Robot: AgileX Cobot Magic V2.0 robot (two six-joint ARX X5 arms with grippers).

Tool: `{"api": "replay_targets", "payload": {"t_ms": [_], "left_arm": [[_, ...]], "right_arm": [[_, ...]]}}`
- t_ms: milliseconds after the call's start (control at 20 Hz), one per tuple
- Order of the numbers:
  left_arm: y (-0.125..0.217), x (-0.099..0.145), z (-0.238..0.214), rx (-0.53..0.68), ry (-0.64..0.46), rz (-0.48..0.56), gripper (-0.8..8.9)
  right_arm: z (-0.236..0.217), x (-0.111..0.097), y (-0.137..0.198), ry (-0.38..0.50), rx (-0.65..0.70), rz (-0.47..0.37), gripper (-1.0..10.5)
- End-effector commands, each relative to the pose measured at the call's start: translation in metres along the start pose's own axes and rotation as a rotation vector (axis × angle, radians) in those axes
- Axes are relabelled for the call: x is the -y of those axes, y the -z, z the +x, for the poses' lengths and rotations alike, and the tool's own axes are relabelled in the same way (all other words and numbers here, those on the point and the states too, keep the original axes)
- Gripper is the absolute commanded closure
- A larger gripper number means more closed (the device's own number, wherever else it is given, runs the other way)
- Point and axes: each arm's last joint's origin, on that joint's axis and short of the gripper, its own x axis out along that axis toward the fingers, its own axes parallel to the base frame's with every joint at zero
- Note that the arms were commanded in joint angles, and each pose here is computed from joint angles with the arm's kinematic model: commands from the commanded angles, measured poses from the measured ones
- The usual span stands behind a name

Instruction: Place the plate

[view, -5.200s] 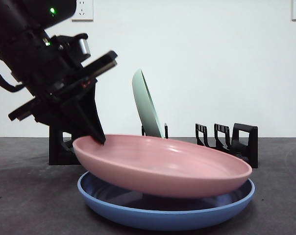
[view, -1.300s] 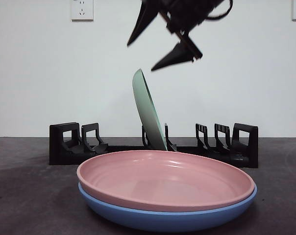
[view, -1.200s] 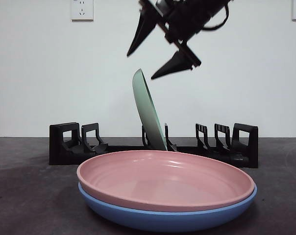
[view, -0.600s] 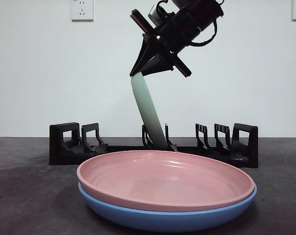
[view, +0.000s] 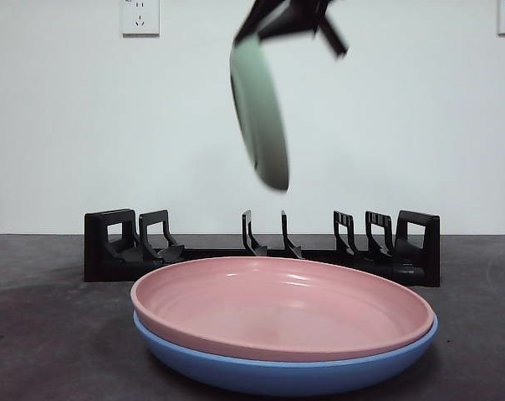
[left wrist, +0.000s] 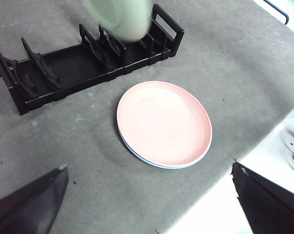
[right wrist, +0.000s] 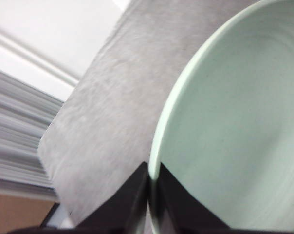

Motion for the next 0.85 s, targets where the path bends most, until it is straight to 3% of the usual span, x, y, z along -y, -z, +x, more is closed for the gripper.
{"api": "replay_targets", "payload": {"t_ms": [50, 150, 450, 700, 850], "left_arm": [[-0.004, 0.001, -0.004, 0.022, 0.008, 0.014, 2.86], [-0.003, 0.001, -0.004, 0.018, 0.007, 0.013, 2.86], [-0.003, 0.001, -0.003, 0.016, 0.007, 0.017, 2.86], [-0.003, 0.001, -0.003, 0.017, 0.007, 0.017, 2.86], [-0.004, 0.001, -0.003, 0.023, 0.008, 0.018, 2.86]], "right_arm": [[-0.021, -0.025, 0.007, 0.013, -0.029, -0.14, 9.4], [-0.039, -0.044, 0.021, 0.05, -0.086, -0.198, 9.4], [-0.085, -0.097, 0.058, -0.004, -0.176, -0.366, 9.4], [-0.112, -0.122, 0.091, 0.068, -0.219, -0.415, 9.4], [-0.112, -0.125, 0.112, 0.109, -0.245, -0.396, 9.4]]}}
